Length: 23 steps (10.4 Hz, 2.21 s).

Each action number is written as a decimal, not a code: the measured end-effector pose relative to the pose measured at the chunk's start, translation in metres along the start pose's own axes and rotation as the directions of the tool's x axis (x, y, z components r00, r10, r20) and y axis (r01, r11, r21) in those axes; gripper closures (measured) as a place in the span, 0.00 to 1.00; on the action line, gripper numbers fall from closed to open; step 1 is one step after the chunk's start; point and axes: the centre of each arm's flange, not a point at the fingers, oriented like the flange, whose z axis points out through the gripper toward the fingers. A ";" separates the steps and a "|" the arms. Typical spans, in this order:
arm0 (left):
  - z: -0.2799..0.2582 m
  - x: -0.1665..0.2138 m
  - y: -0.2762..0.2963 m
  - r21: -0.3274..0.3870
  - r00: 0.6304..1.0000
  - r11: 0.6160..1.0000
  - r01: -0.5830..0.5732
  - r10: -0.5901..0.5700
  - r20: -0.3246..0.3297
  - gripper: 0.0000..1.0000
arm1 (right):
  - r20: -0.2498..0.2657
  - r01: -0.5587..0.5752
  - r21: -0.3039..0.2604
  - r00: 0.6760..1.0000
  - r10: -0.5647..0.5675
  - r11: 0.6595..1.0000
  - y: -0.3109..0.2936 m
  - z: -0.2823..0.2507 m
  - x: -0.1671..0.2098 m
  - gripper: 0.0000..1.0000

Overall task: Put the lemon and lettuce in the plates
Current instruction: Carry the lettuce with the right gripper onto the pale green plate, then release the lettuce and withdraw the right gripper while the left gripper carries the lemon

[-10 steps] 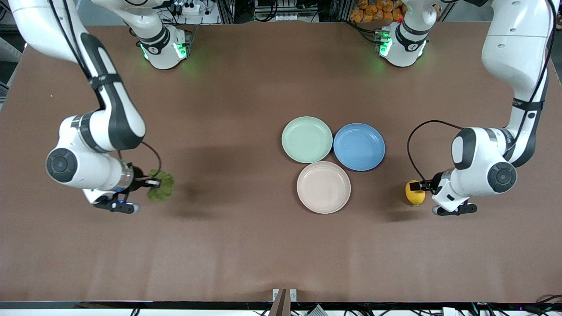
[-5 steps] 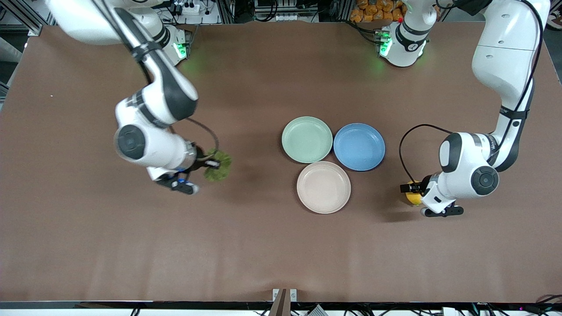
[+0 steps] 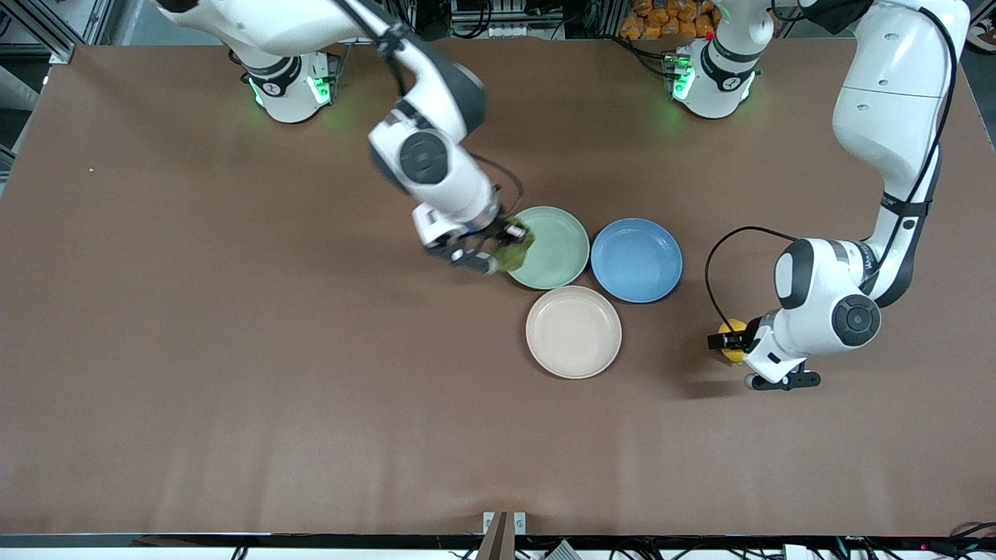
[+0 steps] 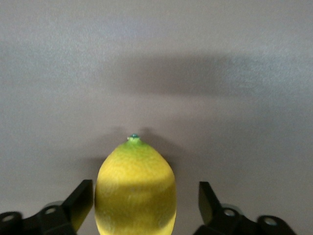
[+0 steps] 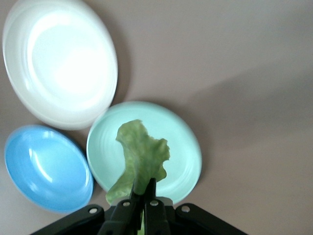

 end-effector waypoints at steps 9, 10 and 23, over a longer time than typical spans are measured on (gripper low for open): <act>-0.036 0.020 0.033 -0.021 0.996 1.000 0.005 -0.007 -0.093 0.34 | -0.062 -0.030 0.041 0.998 0.032 0.999 -0.015 -0.004 0.007 0.15; -0.051 0.024 0.047 -0.036 0.992 0.999 0.027 -0.031 -0.120 0.34 | -0.070 -0.047 0.017 0.996 0.048 0.999 -0.011 -0.042 0.026 0.01; -0.030 -0.069 0.298 -0.112 0.972 0.970 0.215 -0.224 -0.075 0.11 | -0.256 0.207 -0.191 0.933 -0.252 0.960 0.289 -0.380 0.283 0.00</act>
